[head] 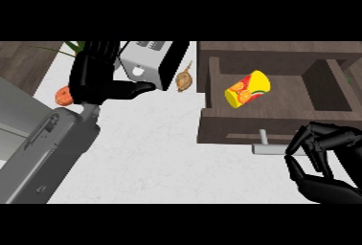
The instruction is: Pick up the cup, place it into the drawer and close the drawer
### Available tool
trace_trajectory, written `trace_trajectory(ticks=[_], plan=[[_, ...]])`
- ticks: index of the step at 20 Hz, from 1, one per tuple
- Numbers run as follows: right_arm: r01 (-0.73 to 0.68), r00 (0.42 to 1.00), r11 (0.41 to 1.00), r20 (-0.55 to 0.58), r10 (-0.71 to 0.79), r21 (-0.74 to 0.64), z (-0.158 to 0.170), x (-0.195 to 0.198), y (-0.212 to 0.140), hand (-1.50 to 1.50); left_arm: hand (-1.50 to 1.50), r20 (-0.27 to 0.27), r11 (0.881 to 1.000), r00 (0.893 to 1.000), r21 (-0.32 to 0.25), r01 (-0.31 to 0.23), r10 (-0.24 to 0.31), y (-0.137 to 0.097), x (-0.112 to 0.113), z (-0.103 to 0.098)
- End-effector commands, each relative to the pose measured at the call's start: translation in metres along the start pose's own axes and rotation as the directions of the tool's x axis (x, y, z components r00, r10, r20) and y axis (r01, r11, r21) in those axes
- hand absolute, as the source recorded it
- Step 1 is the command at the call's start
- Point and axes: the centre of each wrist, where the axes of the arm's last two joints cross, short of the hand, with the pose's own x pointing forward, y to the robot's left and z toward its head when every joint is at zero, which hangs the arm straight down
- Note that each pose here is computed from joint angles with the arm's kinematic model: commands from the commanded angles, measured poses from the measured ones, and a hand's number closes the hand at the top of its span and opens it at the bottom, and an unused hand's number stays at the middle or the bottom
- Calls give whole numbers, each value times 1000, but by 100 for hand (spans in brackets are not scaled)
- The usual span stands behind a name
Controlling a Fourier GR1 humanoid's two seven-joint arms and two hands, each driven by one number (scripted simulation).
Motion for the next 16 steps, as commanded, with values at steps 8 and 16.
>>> trace_trajectory(ticks=[8, 16], plan=[[-430, 900, 880, 19, 435, 203, -17, -44, 33, 150, -150, -20, 1000, 1000, 18, -13, 13, 64, 5, 58], [-502, 855, 839, -22, 517, 209, -70, -91, 56, -150, -150, -10, 999, 1000, 32, -12, 12, 120, 4, 86]])
